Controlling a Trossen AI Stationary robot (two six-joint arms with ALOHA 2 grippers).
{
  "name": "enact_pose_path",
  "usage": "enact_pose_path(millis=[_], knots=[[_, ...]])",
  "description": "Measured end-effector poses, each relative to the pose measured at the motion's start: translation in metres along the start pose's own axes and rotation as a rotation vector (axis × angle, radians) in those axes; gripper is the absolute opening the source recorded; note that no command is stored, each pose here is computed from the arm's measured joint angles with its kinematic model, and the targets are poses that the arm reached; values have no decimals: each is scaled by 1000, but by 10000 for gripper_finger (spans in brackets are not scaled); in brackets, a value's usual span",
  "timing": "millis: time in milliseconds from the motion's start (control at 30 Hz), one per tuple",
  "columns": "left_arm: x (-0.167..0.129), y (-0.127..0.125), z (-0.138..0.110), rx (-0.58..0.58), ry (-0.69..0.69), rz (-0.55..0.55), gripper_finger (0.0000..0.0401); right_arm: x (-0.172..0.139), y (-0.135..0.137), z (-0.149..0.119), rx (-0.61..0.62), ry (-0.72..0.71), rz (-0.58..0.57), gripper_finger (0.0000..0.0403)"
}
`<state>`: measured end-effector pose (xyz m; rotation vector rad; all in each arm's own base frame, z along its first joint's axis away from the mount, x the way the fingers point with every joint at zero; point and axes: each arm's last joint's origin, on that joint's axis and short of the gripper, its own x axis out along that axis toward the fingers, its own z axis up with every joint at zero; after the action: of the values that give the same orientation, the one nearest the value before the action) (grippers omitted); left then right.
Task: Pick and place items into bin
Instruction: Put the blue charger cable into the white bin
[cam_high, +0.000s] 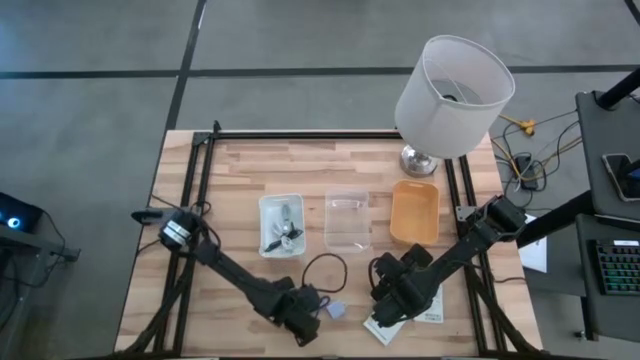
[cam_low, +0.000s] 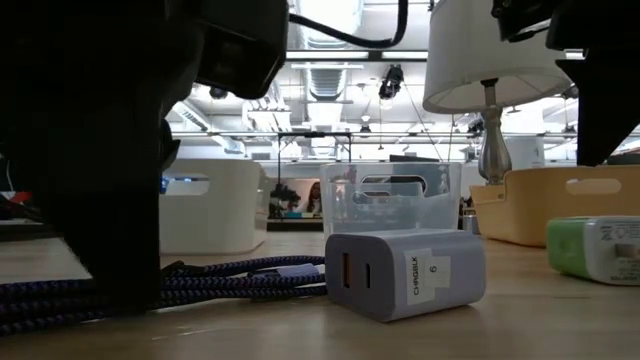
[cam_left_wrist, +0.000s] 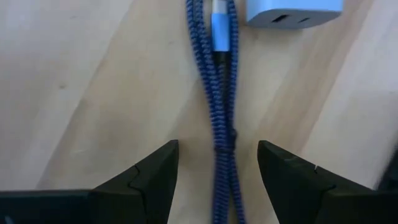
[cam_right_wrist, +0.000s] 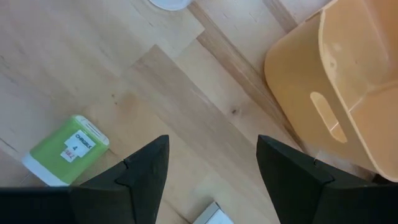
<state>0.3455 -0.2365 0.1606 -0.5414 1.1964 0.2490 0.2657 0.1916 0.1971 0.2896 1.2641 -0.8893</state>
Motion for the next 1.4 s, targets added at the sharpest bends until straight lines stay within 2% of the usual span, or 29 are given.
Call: enact_pose_path(millis=[167, 367, 667, 900, 1033, 1167, 1333, 1400], knots=[[2, 3, -2, 8, -24, 39, 176, 0, 0, 0, -1, 0, 0, 228], [8, 7, -6, 43, -30, 96, 103, 0, 0, 0, -4, -1, -1, 228], [11, 6, -6, 108, -40, 105, 13, 2, -1, -1, -8, 0, -8, 228], [1, 7, 1, 114, -35, 99, 5, 3, -1, -1, -9, 0, -11, 228], [-32, 8, 11, 47, -112, 56, 4, 3, -1, -1, -9, 0, -11, 228], [-95, 15, 26, -131, -272, -46, 3, 3, -2, -1, 37, 0, -22, 228], [-168, 43, 29, -385, -513, -152, 3, 3, -3, -2, 104, -1, -29, 228], [-183, 66, 26, -475, -570, -127, 3, 3, -3, -1, 120, -4, -29, 228]])
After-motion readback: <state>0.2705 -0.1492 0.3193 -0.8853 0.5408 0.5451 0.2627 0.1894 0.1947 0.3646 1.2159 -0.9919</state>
